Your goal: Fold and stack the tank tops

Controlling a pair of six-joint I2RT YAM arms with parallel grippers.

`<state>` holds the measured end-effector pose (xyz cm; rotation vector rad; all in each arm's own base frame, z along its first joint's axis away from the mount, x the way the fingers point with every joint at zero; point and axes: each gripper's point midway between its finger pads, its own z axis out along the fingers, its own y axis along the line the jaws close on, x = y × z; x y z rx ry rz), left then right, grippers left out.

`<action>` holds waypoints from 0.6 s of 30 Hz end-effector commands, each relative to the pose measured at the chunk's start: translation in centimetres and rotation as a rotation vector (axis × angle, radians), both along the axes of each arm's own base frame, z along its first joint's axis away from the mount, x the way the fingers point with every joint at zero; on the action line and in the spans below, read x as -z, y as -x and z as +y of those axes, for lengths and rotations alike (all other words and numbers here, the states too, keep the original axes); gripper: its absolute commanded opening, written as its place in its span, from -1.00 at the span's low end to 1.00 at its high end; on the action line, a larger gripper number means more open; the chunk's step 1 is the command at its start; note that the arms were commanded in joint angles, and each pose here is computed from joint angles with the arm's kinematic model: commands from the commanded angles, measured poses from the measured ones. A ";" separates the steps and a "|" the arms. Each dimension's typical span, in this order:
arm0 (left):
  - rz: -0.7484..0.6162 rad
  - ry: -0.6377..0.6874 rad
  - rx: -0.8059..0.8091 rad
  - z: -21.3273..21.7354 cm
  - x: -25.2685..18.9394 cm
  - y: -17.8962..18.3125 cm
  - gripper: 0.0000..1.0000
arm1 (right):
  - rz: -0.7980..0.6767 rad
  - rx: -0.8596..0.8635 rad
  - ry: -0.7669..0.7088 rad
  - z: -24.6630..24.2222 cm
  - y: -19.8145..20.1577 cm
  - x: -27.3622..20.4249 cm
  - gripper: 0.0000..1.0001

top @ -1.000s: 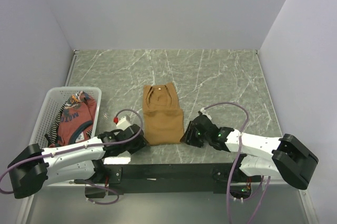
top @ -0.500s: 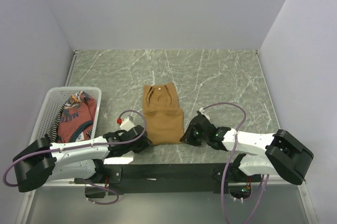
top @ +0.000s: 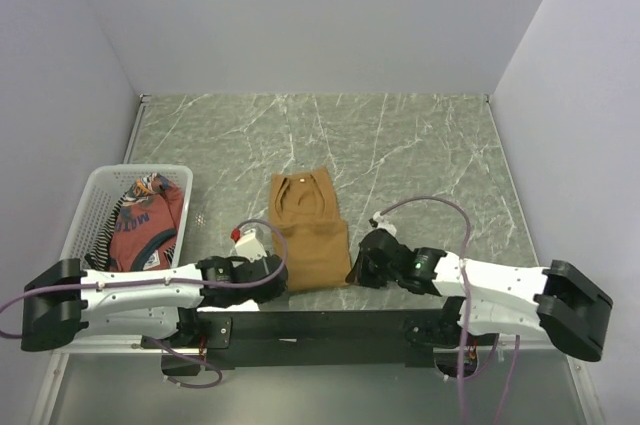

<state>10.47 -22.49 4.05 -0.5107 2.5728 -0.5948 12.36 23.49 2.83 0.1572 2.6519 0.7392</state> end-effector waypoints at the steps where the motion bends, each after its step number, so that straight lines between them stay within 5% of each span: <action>1: 0.000 -0.026 -0.034 0.4 -1.3 1.1 -0.99 | -0.032 -0.017 0.001 0.2 1.1 -2.1 -1.00; 10: -0.141 0.056 -0.088 0.3 -7.9 -1.2 -0.99 | -0.162 -0.050 -0.016 1.8 -2.3 -9.0 -1.00; 18: -0.311 0.107 -0.132 1.5 -13.2 -10.3 -0.99 | -0.180 -0.056 -0.033 3.1 -9.2 -11.7 -1.00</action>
